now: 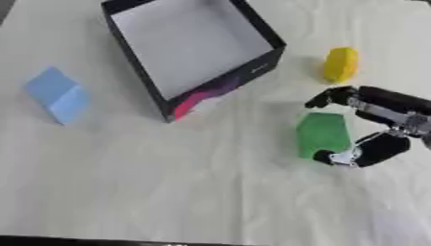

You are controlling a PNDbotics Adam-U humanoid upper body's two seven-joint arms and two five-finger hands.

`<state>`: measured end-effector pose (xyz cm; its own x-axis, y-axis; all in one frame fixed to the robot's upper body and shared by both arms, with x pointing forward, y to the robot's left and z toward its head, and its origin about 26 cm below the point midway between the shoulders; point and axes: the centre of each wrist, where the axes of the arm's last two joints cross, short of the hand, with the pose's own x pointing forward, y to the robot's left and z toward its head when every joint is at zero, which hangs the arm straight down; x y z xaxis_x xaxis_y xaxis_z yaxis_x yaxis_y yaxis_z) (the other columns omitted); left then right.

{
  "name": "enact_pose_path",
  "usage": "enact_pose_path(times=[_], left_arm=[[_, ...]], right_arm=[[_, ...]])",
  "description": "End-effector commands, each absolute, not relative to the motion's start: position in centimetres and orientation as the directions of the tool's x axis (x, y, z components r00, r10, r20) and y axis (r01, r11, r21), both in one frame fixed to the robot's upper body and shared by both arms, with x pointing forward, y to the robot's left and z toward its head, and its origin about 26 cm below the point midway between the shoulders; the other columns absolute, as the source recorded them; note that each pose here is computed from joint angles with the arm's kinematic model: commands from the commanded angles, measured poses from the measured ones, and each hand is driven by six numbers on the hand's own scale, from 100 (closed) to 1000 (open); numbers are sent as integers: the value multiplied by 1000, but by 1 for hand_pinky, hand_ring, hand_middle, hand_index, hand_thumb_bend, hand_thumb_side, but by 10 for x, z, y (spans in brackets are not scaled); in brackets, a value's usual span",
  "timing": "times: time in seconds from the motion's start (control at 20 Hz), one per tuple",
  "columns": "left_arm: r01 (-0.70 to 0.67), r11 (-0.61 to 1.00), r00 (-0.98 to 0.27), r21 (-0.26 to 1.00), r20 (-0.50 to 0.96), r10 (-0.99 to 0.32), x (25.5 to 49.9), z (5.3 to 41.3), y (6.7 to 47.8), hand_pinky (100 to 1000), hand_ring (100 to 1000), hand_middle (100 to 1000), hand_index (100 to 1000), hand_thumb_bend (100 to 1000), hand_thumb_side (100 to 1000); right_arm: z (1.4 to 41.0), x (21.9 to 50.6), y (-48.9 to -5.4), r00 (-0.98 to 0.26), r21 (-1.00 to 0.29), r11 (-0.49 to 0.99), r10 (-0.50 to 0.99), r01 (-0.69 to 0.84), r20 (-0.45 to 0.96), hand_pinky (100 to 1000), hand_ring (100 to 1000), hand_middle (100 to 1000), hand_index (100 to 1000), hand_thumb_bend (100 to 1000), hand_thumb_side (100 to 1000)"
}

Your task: Pick up objects on the table and place them in the box.

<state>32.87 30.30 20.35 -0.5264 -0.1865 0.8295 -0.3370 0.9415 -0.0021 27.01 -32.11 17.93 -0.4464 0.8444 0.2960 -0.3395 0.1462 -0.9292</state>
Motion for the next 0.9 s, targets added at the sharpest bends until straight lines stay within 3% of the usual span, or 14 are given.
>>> enact_pose_path(times=[0.05,0.6,0.9], left_arm=[[-337,941,-550,0,811,-197,326,214,305,684,566,785,815,416,601],[-333,943,-550,2,812,-196,326,214,304,685,567,785,815,411,603],[-333,943,-550,2,812,-196,326,214,304,686,567,785,814,407,606]], right_arm=[[186,268,-322,-437,-937,127,858,-327,269,949,864,838,899,461,462],[183,267,-323,-395,-931,129,879,-340,266,937,856,830,890,453,414],[182,267,-321,-386,-926,149,877,-348,286,915,821,773,849,445,331]])
